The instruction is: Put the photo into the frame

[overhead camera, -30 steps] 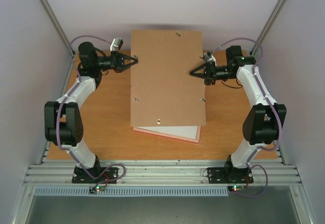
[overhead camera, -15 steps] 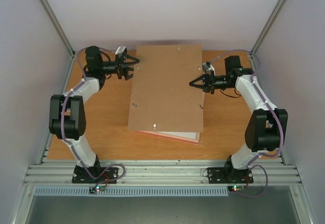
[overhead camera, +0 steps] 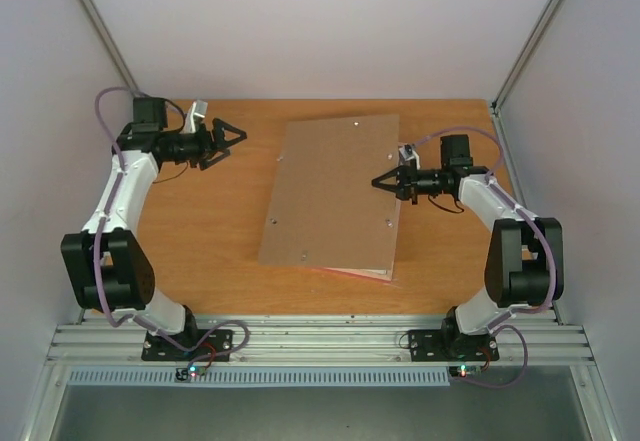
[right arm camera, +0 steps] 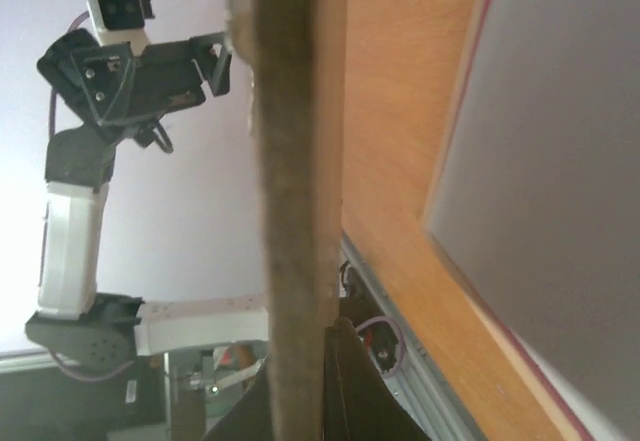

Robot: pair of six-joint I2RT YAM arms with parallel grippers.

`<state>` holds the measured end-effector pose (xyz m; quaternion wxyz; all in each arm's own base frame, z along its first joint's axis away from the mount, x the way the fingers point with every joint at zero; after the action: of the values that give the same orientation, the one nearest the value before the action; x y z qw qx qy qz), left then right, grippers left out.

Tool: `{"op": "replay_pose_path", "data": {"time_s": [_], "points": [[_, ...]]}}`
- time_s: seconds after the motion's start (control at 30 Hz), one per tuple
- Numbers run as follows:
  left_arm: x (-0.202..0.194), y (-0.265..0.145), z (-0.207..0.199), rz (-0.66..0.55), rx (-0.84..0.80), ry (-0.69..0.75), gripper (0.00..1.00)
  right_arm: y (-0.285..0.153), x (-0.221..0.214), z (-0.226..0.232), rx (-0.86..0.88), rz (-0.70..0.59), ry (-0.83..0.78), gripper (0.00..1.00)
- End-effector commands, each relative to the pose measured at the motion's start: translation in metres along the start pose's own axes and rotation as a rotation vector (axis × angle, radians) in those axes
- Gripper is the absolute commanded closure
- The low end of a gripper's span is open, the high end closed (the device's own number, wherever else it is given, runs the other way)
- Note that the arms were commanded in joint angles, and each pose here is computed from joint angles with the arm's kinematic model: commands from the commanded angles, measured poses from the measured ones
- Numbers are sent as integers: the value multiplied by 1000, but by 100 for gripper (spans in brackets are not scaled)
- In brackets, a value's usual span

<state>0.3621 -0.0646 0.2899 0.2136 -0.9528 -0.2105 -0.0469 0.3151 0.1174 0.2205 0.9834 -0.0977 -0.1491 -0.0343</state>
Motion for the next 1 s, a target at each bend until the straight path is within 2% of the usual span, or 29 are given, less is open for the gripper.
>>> {"op": "replay_pose_path", "data": {"time_s": [0.0, 0.2, 0.7, 0.97], "points": [[-5, -1, 28, -47, 193, 95, 0, -13, 15, -4, 0, -74, -73, 99], [-9, 2, 43, -41, 231, 106, 0, -29, 18, -32, -51, -147, -76, 99], [-5, 13, 69, -24, 293, 92, 1, -26, 15, -84, -125, -103, -35, 99], [-9, 28, 95, 19, 350, 75, 15, -17, 19, -112, -121, -85, 57, 99]]}}
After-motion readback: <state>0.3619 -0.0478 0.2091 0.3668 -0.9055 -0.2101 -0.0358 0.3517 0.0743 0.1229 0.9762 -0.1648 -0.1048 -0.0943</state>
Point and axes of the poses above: each gripper's point midway between its finger pads, its own y axis out along the fingers, its own z axis along the line the jaws close on, x = y × z, the point moved 6 cm from there along -y, back along the fingers, and after that the axes turned 11 degrees about -y, right-handed, at the moved point
